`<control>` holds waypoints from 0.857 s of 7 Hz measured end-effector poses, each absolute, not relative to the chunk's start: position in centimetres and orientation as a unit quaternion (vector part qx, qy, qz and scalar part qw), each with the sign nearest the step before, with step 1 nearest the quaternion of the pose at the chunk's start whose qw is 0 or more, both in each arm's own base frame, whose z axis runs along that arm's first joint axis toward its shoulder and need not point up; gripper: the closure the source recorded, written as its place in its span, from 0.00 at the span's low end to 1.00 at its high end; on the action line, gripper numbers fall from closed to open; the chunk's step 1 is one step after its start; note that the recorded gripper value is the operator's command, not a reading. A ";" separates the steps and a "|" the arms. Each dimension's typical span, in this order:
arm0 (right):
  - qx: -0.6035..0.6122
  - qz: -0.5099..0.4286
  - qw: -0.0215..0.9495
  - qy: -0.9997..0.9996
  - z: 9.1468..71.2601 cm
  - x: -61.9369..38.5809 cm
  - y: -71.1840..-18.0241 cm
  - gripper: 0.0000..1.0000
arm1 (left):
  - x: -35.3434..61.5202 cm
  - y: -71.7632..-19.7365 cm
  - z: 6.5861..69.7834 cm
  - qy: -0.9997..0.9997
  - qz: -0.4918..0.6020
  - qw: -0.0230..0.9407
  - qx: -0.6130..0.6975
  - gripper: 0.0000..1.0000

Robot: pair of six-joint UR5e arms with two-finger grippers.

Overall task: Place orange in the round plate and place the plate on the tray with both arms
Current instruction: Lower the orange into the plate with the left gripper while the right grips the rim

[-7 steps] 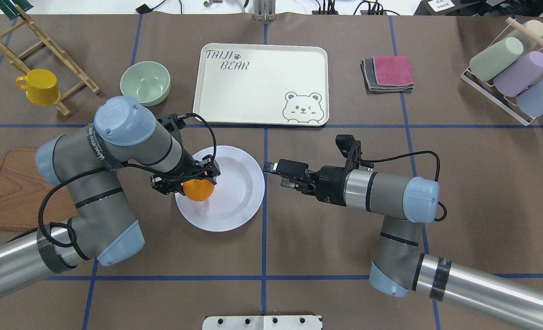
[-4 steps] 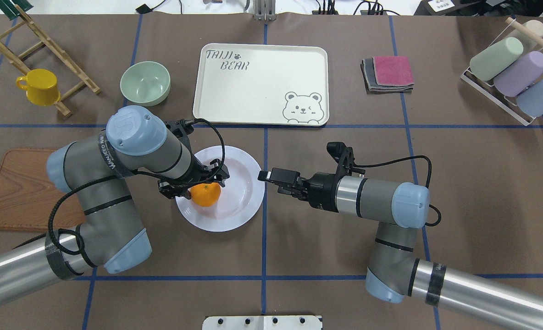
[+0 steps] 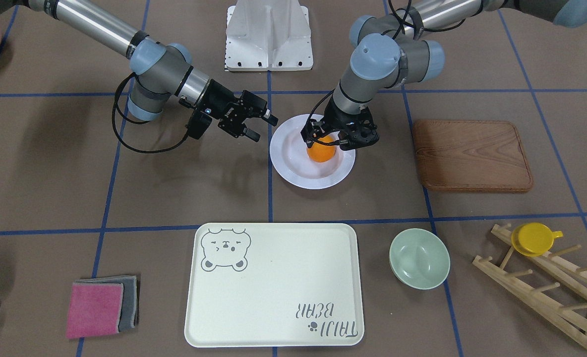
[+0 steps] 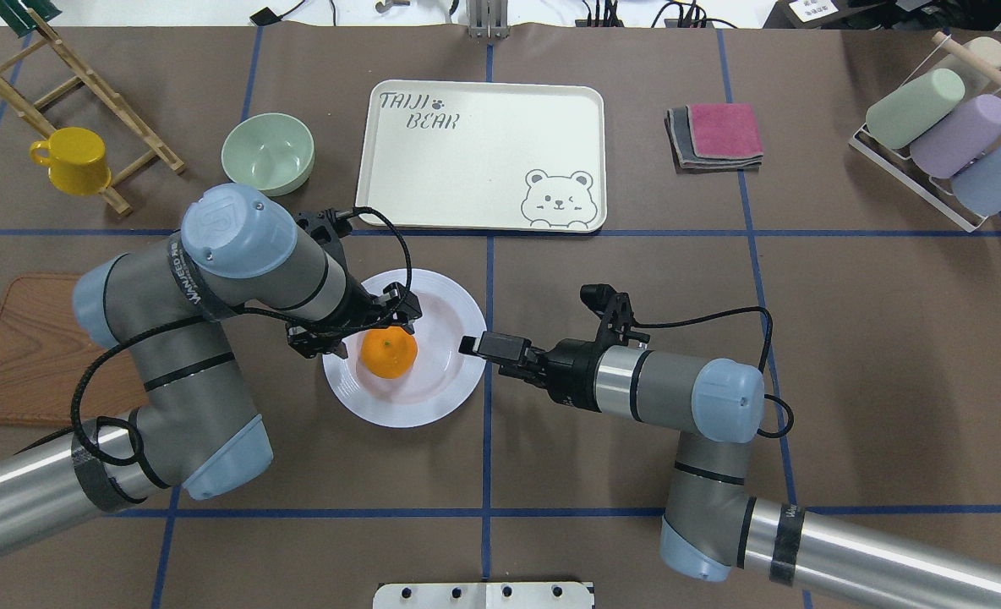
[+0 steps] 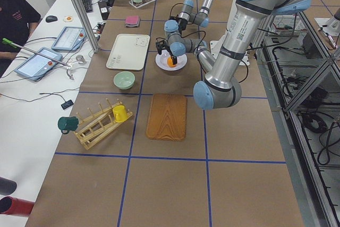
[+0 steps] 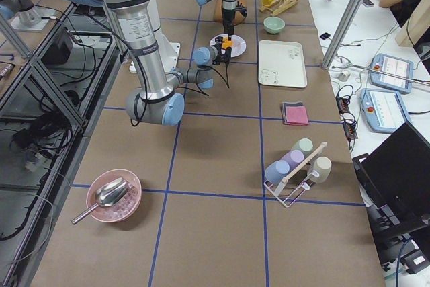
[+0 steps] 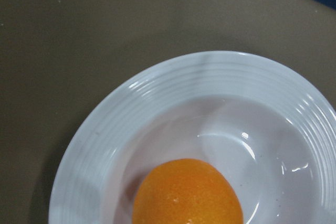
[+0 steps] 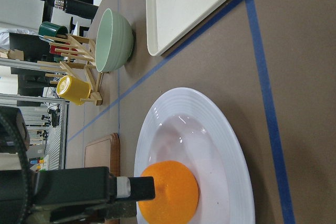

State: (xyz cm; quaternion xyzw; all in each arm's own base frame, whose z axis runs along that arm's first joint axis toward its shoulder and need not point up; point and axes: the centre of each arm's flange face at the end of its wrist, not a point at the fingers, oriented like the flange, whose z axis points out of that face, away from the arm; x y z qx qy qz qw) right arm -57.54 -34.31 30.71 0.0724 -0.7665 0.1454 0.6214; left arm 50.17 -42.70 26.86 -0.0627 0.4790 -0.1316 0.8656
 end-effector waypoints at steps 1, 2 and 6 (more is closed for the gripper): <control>0.072 0.147 0.625 -0.764 30.7 -58.4 -34.3 0.00 | 49.6 -43.0 26.8 0.481 -0.133 0.865 -0.061 0.02; 0.072 0.148 0.627 -0.761 30.7 -59.0 -34.3 0.00 | 49.2 -43.3 26.9 0.481 -0.136 0.864 -0.060 0.02; 0.073 0.152 0.628 -0.760 30.0 -60.7 -34.7 0.13 | 47.9 -43.9 27.1 0.483 -0.140 0.862 -0.062 0.02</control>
